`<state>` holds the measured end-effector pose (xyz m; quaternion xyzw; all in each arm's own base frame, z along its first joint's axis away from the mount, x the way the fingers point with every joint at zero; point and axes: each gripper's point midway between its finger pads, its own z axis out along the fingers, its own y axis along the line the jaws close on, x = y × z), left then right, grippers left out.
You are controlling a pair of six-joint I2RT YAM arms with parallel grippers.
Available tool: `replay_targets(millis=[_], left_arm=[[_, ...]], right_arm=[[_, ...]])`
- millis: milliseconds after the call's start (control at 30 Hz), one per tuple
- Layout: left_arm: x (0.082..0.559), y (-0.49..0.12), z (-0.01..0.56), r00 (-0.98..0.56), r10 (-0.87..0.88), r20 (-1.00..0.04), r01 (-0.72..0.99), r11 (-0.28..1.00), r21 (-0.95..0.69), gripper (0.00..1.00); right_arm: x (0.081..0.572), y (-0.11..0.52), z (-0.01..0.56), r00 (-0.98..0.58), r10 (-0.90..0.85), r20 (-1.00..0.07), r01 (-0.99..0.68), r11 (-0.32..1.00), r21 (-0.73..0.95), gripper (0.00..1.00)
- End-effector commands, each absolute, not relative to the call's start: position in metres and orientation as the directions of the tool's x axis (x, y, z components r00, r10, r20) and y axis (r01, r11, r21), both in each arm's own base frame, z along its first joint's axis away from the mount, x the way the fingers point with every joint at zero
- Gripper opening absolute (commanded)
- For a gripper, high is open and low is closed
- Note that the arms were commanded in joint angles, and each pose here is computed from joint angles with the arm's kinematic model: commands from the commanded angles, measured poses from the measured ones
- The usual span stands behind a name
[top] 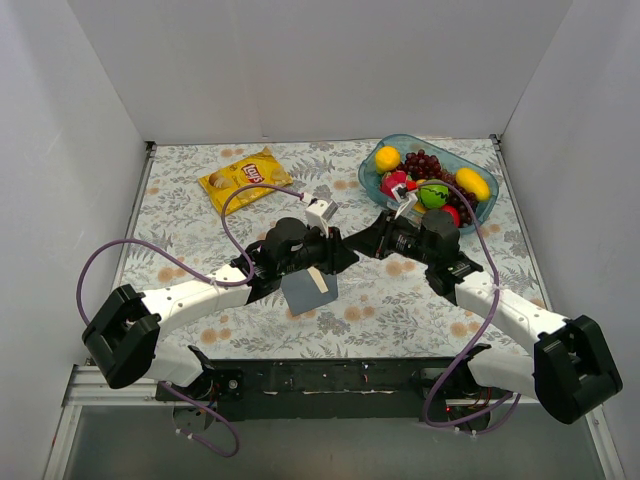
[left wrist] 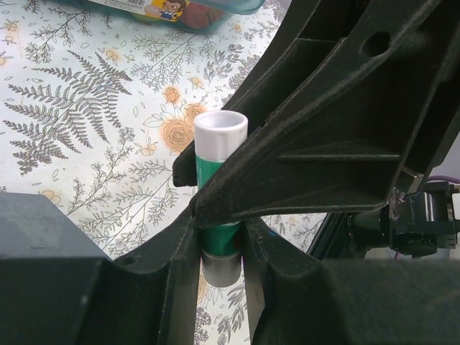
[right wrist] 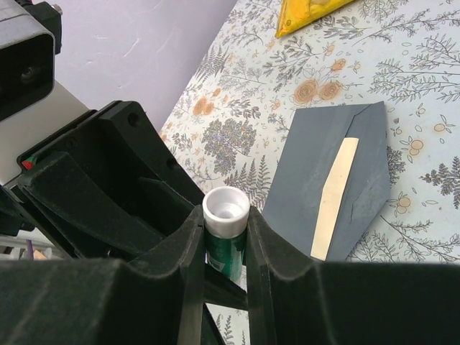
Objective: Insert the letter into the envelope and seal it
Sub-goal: Pick up the solid glue from the center of the board, then open the solid glue cap from the solid glue.
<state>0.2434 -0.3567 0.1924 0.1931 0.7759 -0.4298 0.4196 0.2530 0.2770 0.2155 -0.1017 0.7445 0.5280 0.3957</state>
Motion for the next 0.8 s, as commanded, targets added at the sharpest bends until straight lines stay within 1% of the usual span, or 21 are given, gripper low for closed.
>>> replay_targets(millis=[0, 67, 100, 133, 167, 200, 233, 267, 333, 433, 767], left_arm=[[0.251, -0.353, 0.205, -0.53, -0.071, -0.845, 0.674, 0.569, -0.471, 0.0], [0.252, -0.352, 0.205, -0.53, -0.072, -0.845, 0.67, 0.576, -0.469, 0.0], [0.252, -0.352, 0.204, -0.531, -0.071, -0.845, 0.668, 0.577, -0.469, 0.17], [0.252, -0.351, 0.205, -0.53, -0.072, -0.845, 0.668, 0.579, -0.468, 0.27], [0.252, -0.351, 0.205, -0.529, -0.074, -0.846, 0.667, 0.58, -0.468, 0.35], [0.252, -0.35, 0.204, -0.53, -0.073, -0.845, 0.665, 0.582, -0.467, 0.41], [0.251, -0.349, 0.205, -0.53, -0.075, -0.845, 0.664, 0.583, -0.468, 0.55], [0.251, -0.349, 0.205, -0.531, -0.076, -0.844, 0.663, 0.583, -0.47, 0.58], [0.249, -0.347, 0.205, -0.532, -0.076, -0.843, 0.665, 0.579, -0.472, 0.61], [0.246, -0.347, 0.202, -0.539, -0.07, -0.84, 0.667, 0.574, -0.475, 0.61], [0.231, -0.354, 0.2, -0.549, -0.018, -0.835, 0.716, 0.505, -0.482, 0.5]], right_arm=[[0.249, 0.281, 0.222, -0.667, 0.244, -0.704, -0.594, 0.395, 0.701, 0.01], [0.248, 0.281, 0.223, -0.666, 0.242, -0.705, -0.597, 0.392, 0.7, 0.01], [0.248, 0.281, 0.224, -0.664, 0.244, -0.707, -0.599, 0.392, 0.698, 0.01], [0.25, 0.28, 0.224, -0.656, 0.247, -0.713, -0.601, 0.4, 0.692, 0.01], [0.25, 0.279, 0.225, -0.653, 0.25, -0.715, -0.6, 0.404, 0.69, 0.01], [0.251, 0.278, 0.227, -0.646, 0.255, -0.719, -0.6, 0.412, 0.685, 0.01], [0.254, 0.276, 0.228, -0.634, 0.263, -0.727, -0.598, 0.43, 0.677, 0.01], [0.256, 0.274, 0.229, -0.621, 0.261, -0.739, -0.603, 0.442, 0.664, 0.01], [0.259, 0.272, 0.23, -0.612, 0.266, -0.745, -0.596, 0.464, 0.656, 0.01], [0.261, 0.27, 0.23, -0.605, 0.27, -0.749, -0.593, 0.475, 0.65, 0.01], [0.267, 0.262, 0.233, -0.577, 0.299, -0.76, -0.572, 0.517, 0.637, 0.01]])
